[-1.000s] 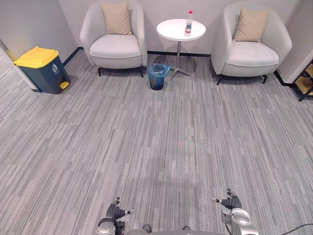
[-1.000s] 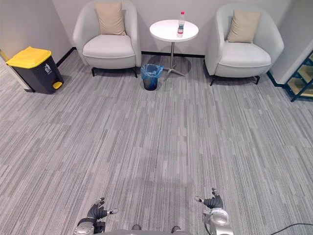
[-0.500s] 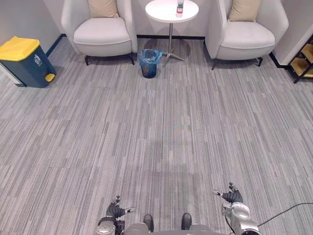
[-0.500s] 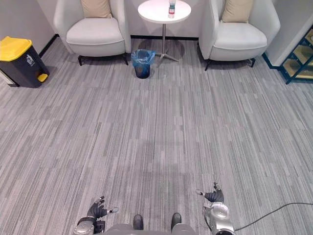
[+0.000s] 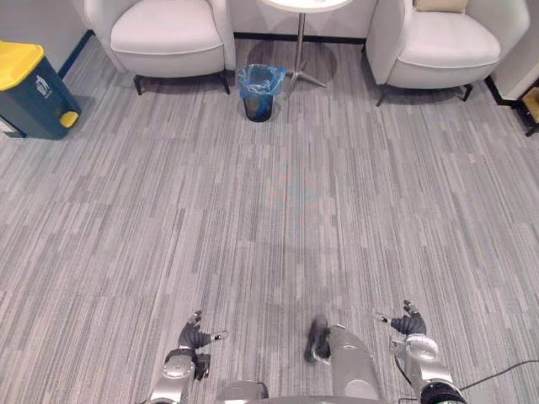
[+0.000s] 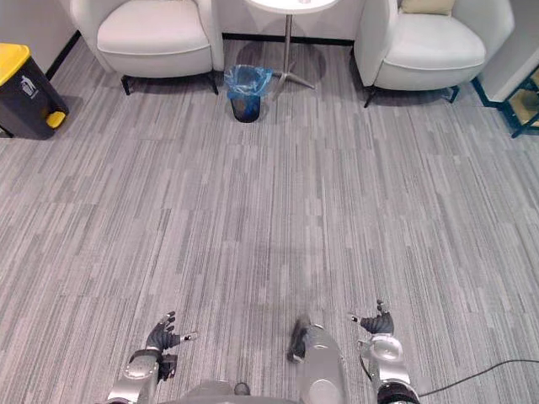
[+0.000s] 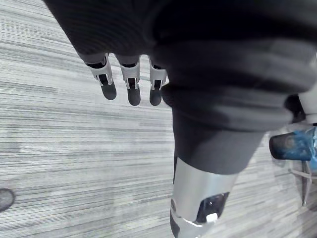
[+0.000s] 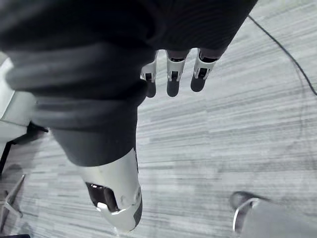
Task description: Gather rubbish on tea table into small bin, then transfer packed bag to large trash can.
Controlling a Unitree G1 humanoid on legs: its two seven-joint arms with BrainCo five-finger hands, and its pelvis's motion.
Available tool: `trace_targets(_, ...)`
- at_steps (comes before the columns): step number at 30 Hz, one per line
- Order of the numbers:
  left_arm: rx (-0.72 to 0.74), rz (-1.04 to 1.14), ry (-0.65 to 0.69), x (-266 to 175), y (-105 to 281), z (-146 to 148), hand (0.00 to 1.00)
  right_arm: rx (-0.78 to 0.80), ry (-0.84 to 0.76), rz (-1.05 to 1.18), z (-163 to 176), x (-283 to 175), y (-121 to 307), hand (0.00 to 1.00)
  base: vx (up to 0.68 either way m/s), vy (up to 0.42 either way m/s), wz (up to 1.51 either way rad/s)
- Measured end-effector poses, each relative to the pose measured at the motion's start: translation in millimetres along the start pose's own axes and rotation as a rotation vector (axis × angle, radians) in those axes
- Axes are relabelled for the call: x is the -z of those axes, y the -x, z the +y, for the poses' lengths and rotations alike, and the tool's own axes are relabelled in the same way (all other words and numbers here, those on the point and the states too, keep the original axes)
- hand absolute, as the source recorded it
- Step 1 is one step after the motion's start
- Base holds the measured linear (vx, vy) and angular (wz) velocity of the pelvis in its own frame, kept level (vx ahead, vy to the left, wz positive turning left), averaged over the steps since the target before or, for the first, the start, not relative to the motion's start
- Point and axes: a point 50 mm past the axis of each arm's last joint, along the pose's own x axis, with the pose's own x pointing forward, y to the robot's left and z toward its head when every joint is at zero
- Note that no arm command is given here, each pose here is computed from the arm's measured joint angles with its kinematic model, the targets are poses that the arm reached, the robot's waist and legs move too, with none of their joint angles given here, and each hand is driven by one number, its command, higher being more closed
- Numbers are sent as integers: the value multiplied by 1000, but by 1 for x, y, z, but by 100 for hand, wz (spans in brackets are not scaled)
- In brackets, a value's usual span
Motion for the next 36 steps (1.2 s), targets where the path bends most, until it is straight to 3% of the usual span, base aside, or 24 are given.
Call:
trace_targets(8, 19, -2, 24, 3, 4, -9, 0, -29, -35, -38, 14, -5, 3, 0, 484, -246, -5)
trace_targets(16, 36, -4, 49, 2, 6, -19, 0, 8, -90, -25, 8, -5, 1, 0, 354, 71, -33)
trace_targets(28, -27, 32, 28, 13, 8, 5, 0, -82, 10, 51, 33, 10, 5, 0, 443, 180, -28)
trace_targets(36, -36, 67, 29, 21, 8, 9, 0, -58, 31, 91, 21, 24, 7, 0, 447, -111, 23)
